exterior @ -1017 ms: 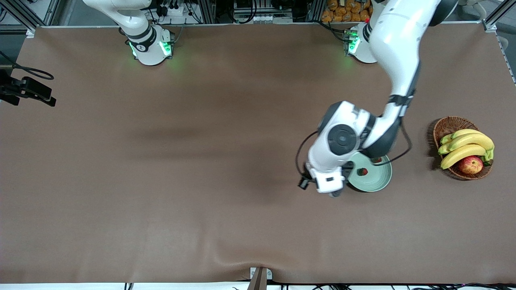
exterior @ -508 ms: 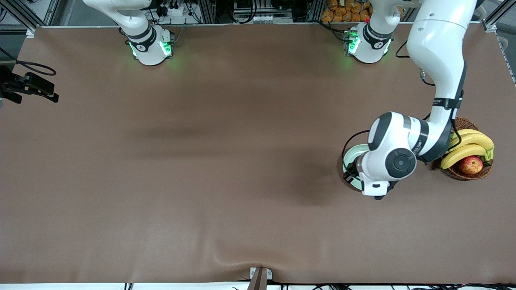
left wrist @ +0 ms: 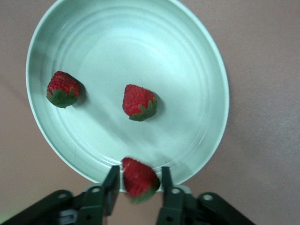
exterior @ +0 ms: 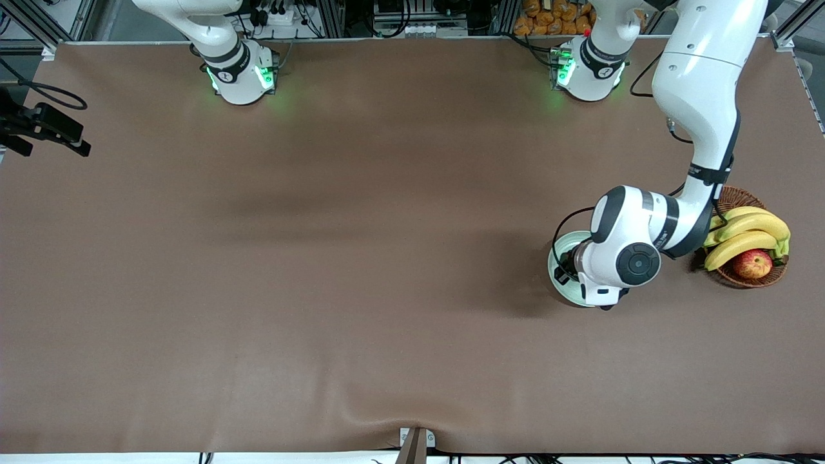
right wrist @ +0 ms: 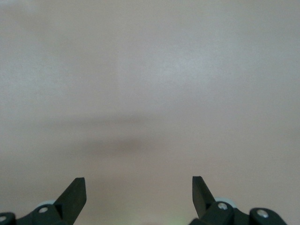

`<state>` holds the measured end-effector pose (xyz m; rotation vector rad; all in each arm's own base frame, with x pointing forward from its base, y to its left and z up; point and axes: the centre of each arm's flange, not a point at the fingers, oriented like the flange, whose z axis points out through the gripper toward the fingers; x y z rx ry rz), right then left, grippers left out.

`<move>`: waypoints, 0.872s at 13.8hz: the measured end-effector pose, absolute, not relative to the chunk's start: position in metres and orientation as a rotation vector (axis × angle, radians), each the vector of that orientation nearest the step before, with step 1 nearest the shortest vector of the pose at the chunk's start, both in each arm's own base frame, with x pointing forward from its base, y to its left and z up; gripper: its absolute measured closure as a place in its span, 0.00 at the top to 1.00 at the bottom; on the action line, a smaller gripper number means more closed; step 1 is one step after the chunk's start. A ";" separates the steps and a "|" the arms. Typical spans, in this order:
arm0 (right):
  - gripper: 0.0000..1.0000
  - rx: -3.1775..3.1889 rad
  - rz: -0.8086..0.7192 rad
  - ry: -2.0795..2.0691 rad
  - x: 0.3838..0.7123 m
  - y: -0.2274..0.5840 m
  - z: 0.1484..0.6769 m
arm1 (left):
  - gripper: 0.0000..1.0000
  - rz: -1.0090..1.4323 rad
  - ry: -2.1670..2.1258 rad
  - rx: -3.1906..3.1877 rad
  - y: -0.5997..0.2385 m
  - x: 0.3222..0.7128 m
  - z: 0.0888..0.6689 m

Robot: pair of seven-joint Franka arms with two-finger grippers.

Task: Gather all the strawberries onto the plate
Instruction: 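Lower the strawberry onto the plate and open the left gripper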

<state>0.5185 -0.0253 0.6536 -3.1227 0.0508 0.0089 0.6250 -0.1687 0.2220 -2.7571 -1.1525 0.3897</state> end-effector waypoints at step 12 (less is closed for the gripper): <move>1.00 -3.124 -0.070 0.080 0.520 -0.033 0.668 | 1.00 0.040 -0.768 -3.037 -0.115 0.633 0.460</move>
